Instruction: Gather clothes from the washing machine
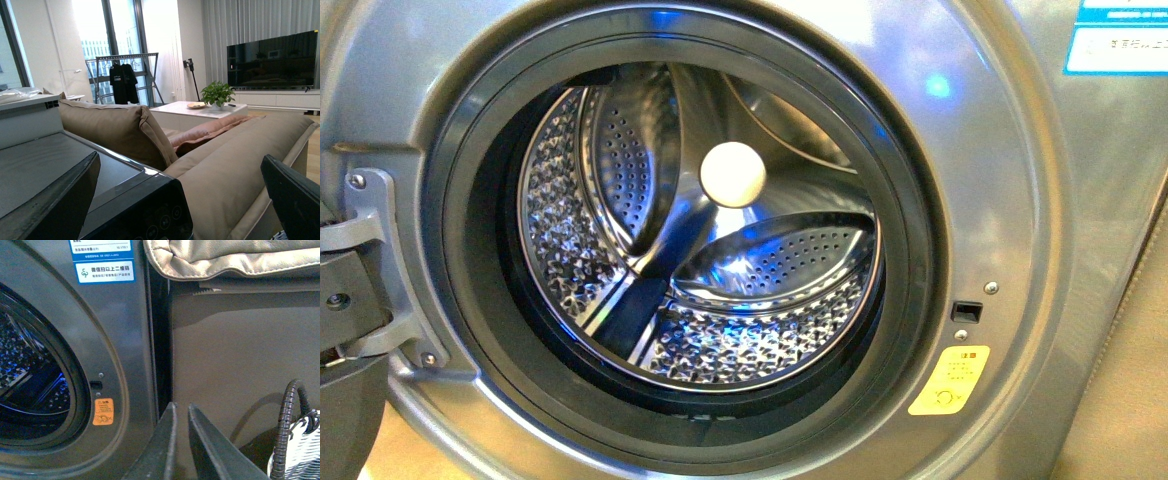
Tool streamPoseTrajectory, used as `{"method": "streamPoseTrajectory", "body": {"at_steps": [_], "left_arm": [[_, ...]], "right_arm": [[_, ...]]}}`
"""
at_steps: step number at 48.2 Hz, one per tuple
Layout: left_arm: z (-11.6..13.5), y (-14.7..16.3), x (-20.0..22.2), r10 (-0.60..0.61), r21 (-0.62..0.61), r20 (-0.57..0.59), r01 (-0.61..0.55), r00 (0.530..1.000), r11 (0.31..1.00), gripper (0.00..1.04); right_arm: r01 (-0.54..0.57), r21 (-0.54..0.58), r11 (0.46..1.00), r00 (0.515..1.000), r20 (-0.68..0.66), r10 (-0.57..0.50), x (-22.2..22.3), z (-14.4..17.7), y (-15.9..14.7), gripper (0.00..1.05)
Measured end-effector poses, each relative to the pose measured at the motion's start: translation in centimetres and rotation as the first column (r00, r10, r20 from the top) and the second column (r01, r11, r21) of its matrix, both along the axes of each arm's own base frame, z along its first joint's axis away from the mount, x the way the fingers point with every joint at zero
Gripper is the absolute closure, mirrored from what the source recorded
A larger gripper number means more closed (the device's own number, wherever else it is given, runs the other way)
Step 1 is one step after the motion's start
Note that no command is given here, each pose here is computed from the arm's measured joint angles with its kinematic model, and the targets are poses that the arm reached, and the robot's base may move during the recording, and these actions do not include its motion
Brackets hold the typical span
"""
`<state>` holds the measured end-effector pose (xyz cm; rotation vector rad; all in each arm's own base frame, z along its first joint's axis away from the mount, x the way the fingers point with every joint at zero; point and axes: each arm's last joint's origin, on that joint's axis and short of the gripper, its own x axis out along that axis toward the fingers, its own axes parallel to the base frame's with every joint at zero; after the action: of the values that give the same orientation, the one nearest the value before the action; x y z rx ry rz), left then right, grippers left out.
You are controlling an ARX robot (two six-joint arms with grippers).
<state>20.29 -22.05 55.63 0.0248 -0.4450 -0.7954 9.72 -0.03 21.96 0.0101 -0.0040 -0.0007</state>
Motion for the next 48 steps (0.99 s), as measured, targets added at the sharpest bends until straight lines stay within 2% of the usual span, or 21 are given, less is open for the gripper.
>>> {"method": "streamPoseTrajectory", "body": {"at_steps": [3, 7, 9, 12, 16, 28, 35, 43, 48], "left_arm": [[0.0, 0.0, 0.0, 0.000, 0.000, 0.000, 0.000, 1.000, 1.000, 0.07], [0.0, 0.0, 0.0, 0.003, -0.003, -0.005, -0.003, 1.000, 1.000, 0.07], [0.2, -0.2, 0.3, 0.057, 0.002, -0.117, -0.057, 0.992, 0.998, 0.07], [0.6, 0.3, 0.9, 0.196, 0.038, -0.335, -0.194, 0.922, 0.980, 0.07], [0.5, 1.2, 1.2, 0.278, 0.068, -0.434, -0.277, 0.857, 0.959, 0.07], [1.3, 4.3, 2.5, 0.406, 0.036, -0.467, -0.441, 0.786, 0.897, 0.07], [0.8, 6.7, 4.1, 0.563, 0.100, -0.478, -0.595, 0.674, 0.797, 0.07], [0.6, 8.8, 5.4, 0.647, 0.104, -0.480, -0.693, 0.593, 0.713, 0.07], [-1.0, 11.1, 4.7, 0.640, 0.057, -0.411, -0.682, 0.650, 0.729, 0.26]], "right_arm": [[0.000, -0.005, 1.000, 1.000, -0.003, 0.000, 0.0, -0.6, 0.0, 1.04], [-0.001, -0.006, 1.000, 1.000, -0.011, 0.001, 0.1, -1.4, 0.0, 1.02], [0.000, -0.006, 1.000, 1.000, -0.013, 0.000, 0.1, -1.8, 0.0, 1.02], [0.000, -0.007, 1.000, 1.000, -0.010, 0.000, 0.1, -2.2, 0.0, 1.02], [0.000, -0.007, 1.000, 1.000, -0.008, 0.000, 0.0, -2.6, 0.0, 1.02], [0.001, -0.007, 1.000, 1.000, -0.008, -0.002, 0.0, -3.6, 0.0, 1.02], [0.002, -0.007, 1.000, 1.000, -0.008, -0.002, 0.0, -4.1, 0.0, 1.02], [0.002, -0.007, 1.000, 1.000, -0.002, -0.002, 0.0, -5.2, 0.0, 1.02], [0.002, -0.007, 1.000, 1.000, -0.008, -0.002, 0.0, -5.5, 0.0, 1.02]]}}
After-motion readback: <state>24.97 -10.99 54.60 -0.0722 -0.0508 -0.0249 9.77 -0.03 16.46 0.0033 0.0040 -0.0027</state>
